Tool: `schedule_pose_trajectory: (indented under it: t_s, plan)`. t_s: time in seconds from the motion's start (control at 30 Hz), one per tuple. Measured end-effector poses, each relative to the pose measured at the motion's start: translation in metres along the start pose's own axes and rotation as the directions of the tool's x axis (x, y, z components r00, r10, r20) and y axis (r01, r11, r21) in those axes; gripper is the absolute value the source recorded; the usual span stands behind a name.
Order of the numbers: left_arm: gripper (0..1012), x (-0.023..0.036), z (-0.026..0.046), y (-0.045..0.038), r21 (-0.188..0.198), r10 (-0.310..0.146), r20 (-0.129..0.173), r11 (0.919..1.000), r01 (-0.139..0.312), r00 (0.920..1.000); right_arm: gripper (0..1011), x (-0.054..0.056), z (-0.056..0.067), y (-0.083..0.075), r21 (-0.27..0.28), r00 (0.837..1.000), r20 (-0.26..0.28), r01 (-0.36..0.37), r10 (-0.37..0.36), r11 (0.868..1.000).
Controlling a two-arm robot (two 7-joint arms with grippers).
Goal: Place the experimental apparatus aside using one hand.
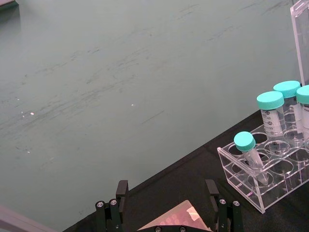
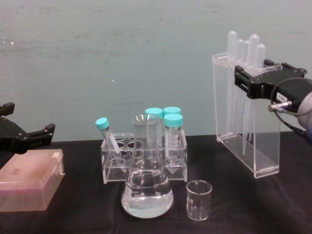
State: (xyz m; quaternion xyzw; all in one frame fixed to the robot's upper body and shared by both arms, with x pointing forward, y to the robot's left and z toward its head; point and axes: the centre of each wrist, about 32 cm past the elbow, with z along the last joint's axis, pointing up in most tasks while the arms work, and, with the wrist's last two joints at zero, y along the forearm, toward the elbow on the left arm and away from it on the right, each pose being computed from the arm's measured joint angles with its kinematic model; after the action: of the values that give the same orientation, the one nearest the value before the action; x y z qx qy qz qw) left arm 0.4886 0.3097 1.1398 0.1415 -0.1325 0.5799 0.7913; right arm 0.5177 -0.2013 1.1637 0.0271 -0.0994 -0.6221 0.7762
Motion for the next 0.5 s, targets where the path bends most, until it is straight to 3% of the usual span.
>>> schedule_pose_trajectory:
  t_s: [0.5]
  plan:
    - [1000,0.0,0.0,0.0,0.0,0.0,0.0,1.0,0.0,1.0,607,0.015,-0.004,0.001,0.019,1.0,0.001,0.024,-0.024,1.0]
